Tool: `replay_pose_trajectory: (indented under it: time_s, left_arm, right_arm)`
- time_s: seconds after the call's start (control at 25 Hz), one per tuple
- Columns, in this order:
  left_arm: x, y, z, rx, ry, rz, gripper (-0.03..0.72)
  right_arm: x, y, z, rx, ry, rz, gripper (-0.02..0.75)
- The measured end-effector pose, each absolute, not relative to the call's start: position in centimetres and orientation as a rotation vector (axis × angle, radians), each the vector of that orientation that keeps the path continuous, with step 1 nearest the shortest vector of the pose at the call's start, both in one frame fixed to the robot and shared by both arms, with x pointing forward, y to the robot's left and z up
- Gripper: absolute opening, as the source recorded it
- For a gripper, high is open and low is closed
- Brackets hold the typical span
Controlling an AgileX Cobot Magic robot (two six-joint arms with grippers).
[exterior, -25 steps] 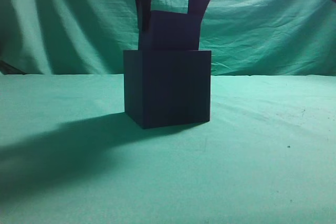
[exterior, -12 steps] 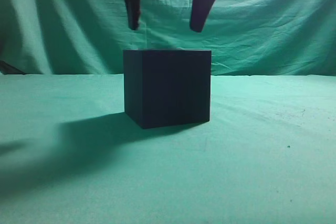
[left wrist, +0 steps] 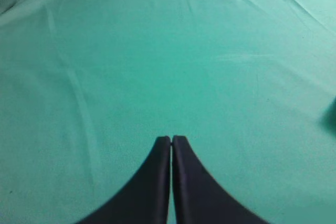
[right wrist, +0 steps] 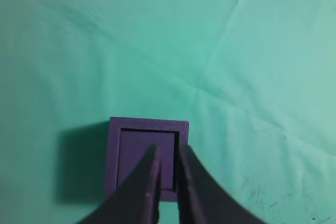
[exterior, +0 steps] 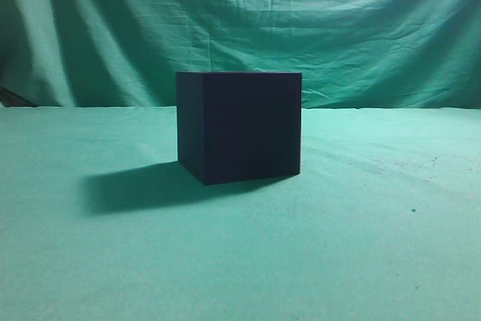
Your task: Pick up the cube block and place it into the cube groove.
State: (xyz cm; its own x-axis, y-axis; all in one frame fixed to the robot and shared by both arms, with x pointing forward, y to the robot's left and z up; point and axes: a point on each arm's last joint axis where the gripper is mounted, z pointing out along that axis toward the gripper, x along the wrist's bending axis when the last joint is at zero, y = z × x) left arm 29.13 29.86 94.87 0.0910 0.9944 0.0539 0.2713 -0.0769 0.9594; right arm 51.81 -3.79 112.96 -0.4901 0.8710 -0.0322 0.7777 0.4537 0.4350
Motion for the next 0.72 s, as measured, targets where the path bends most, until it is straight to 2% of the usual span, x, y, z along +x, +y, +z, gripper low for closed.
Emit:
replay_pose_trajectory:
  time_s: [0.04, 0.24, 0.36, 0.64, 0.72]
  left_arm:
    - [29.1, 29.9, 94.9, 1.500, 1.314, 1.051, 0.000]
    - [29.1, 29.9, 94.9, 1.500, 1.314, 1.051, 0.000]
    - [29.1, 29.9, 94.9, 1.500, 1.314, 1.051, 0.000]
    - [29.1, 29.9, 94.9, 1.500, 1.314, 1.051, 0.000]
    - [29.1, 29.9, 94.9, 1.500, 1.314, 1.051, 0.000]
  right_arm:
    - [51.3, -4.3, 114.1, 1.419, 2.441, 0.574, 0.064]
    - [47.3, -7.8, 118.7, 1.420, 2.410, 0.752, 0.073]
    - [44.1, -10.8, 120.2, 1.416, 2.396, 0.819, 0.073]
    - [36.9, -18.0, 119.9, 1.403, 2.366, 0.880, 0.073]
    - [35.8, -19.0, 119.7, 1.396, 2.357, 0.900, 0.073]
